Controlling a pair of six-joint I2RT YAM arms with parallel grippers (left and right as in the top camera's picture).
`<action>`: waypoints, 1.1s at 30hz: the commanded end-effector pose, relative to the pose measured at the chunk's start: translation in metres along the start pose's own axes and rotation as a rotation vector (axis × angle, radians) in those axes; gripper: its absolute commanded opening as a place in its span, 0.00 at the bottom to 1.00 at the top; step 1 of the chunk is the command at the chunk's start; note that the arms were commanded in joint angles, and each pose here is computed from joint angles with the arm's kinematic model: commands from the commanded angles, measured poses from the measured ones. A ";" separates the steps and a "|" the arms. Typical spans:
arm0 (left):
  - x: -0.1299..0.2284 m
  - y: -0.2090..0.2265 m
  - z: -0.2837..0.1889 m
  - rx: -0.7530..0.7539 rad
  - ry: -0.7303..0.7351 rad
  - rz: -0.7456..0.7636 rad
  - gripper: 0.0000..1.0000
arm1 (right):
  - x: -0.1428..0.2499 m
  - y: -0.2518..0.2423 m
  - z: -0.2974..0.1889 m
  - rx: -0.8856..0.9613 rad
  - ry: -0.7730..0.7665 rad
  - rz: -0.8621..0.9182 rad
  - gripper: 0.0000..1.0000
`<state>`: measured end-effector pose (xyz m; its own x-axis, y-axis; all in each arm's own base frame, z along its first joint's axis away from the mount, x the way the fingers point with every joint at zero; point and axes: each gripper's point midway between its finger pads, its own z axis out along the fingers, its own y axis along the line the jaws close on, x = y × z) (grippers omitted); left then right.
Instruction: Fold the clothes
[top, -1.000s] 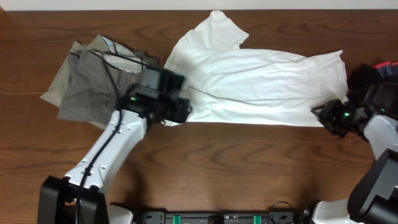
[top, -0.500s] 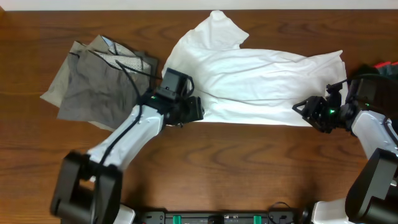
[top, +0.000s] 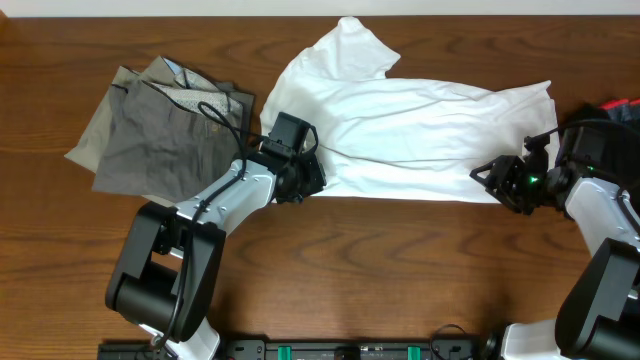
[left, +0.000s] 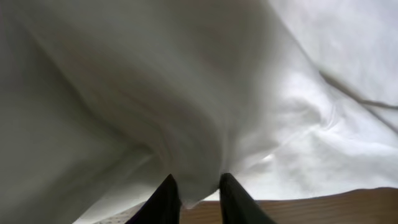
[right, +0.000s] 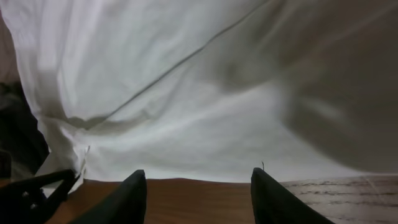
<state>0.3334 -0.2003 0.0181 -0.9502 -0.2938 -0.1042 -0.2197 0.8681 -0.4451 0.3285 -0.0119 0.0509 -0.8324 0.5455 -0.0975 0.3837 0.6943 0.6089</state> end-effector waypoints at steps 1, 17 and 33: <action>-0.008 -0.007 -0.002 0.014 -0.018 0.001 0.20 | -0.001 0.006 0.001 -0.019 0.009 -0.027 0.52; -0.047 -0.053 -0.025 0.124 -0.132 0.111 0.06 | -0.001 0.006 0.001 -0.018 0.008 -0.028 0.51; -0.087 -0.069 -0.027 0.123 -0.334 0.359 0.36 | -0.002 0.001 0.001 0.010 0.001 -0.027 0.51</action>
<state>0.4178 -0.2262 0.0871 -0.8460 -0.1454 -0.5129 0.1328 0.8743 -0.4668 0.3280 -0.0135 0.0497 -0.8312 0.5471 -0.0990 0.3888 0.6993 0.5998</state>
